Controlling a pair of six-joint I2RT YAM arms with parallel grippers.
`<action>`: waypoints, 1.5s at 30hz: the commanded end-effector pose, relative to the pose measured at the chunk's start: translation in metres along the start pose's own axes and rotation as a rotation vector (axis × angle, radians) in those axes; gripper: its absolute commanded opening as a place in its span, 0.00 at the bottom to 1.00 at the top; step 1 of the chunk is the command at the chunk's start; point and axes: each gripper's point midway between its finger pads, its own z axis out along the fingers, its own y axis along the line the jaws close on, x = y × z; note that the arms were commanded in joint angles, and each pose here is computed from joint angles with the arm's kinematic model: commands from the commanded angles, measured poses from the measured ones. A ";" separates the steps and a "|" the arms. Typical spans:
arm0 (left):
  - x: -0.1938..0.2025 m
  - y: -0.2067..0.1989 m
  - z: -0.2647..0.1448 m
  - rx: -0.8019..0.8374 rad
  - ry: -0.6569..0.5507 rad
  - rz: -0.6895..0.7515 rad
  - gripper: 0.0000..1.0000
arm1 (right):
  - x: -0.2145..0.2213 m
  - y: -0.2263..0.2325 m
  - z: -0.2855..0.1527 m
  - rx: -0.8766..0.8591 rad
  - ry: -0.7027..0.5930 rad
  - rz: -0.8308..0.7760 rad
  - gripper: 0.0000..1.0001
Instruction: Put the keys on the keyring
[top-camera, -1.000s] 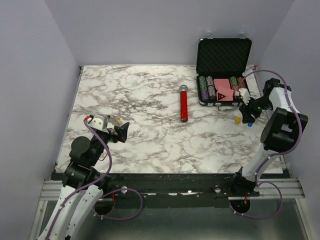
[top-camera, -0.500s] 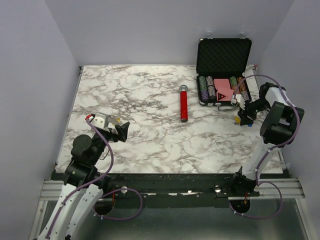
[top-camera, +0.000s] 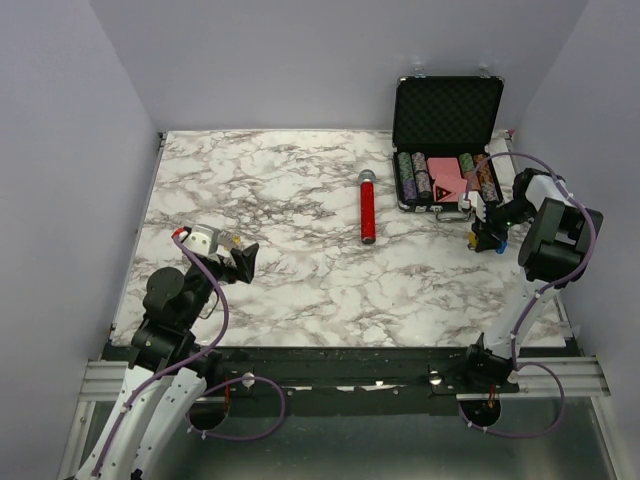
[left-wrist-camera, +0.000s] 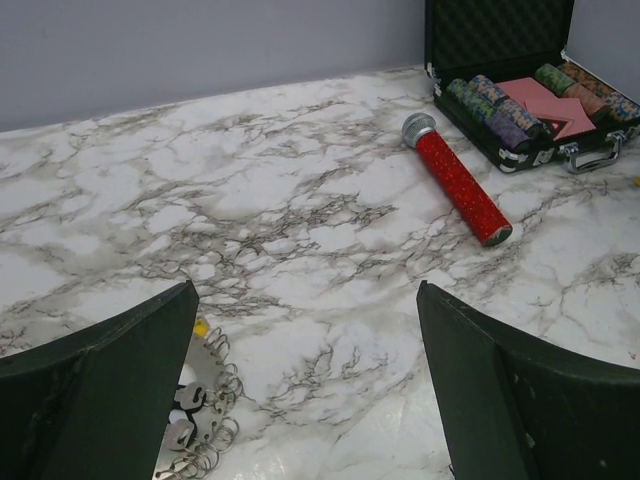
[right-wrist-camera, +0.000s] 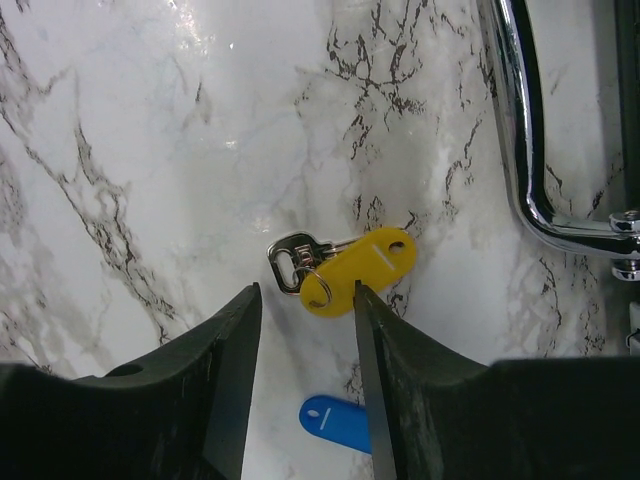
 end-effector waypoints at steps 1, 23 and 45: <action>-0.003 0.002 0.001 -0.004 -0.011 0.010 0.99 | -0.007 -0.004 0.003 -0.007 -0.034 -0.017 0.49; -0.006 0.001 0.000 -0.001 -0.022 0.010 0.99 | -0.015 0.008 0.002 -0.027 -0.063 -0.004 0.12; -0.022 -0.097 -0.016 0.554 -0.073 -0.097 0.99 | -0.159 0.154 -0.015 -0.166 -0.367 0.051 0.00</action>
